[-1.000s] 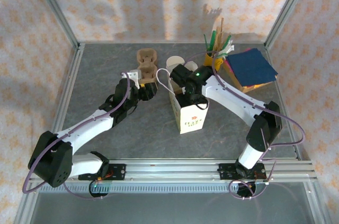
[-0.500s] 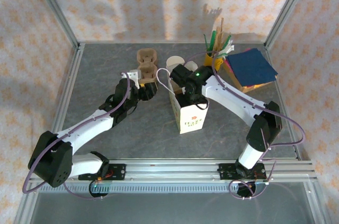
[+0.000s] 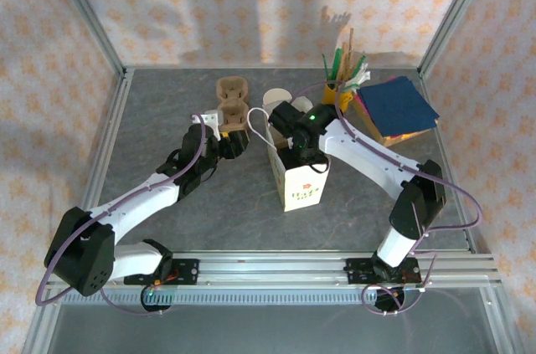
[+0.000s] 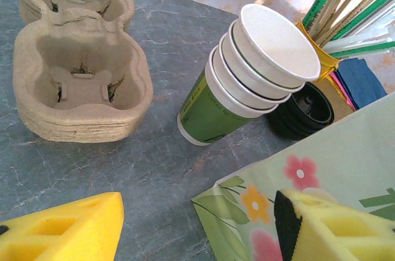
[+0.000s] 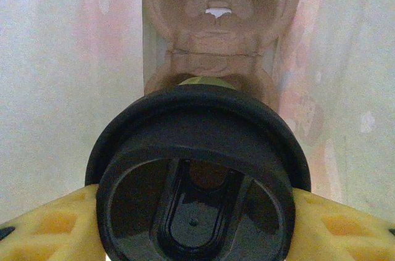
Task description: Pack the takeout coffee
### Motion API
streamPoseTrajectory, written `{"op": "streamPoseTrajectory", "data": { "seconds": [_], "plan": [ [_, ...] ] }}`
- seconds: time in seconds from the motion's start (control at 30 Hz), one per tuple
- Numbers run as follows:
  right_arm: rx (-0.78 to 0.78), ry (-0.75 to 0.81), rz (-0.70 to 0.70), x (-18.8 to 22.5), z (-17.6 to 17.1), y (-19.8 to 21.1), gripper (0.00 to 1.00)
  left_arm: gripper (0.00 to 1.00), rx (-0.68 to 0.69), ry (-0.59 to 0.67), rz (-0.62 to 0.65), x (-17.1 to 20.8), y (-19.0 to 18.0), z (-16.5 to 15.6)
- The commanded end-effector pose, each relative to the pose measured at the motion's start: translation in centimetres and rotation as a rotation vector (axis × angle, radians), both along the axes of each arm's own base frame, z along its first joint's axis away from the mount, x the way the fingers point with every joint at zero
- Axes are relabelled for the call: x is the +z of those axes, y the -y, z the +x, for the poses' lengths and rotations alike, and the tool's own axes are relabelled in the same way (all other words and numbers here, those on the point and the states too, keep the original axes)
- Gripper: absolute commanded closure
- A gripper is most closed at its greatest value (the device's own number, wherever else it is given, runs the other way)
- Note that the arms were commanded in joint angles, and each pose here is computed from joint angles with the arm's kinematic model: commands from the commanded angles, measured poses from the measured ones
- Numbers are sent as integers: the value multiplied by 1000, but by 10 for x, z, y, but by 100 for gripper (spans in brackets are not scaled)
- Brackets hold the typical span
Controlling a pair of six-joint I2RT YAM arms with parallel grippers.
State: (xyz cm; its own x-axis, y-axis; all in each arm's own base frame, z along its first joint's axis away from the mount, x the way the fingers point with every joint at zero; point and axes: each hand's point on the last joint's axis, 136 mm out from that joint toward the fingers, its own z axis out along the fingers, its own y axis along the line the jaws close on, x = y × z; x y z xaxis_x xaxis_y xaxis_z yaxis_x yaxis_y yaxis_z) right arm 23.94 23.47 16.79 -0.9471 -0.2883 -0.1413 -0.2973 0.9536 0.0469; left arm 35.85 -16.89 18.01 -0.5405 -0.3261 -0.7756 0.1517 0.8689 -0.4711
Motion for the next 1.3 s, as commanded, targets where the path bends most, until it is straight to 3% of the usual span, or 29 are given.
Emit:
{"op": "streamPoseTrajectory", "data": {
  "seconds": [0.0, 1.27],
  "plan": [
    [2, 13, -17, 4, 4, 1, 72, 32, -6, 29, 4, 8, 3, 4],
    [6, -6, -7, -14, -4, -1, 73, 32, 0, 21, 9, 5, 0, 0]
  ]
}}
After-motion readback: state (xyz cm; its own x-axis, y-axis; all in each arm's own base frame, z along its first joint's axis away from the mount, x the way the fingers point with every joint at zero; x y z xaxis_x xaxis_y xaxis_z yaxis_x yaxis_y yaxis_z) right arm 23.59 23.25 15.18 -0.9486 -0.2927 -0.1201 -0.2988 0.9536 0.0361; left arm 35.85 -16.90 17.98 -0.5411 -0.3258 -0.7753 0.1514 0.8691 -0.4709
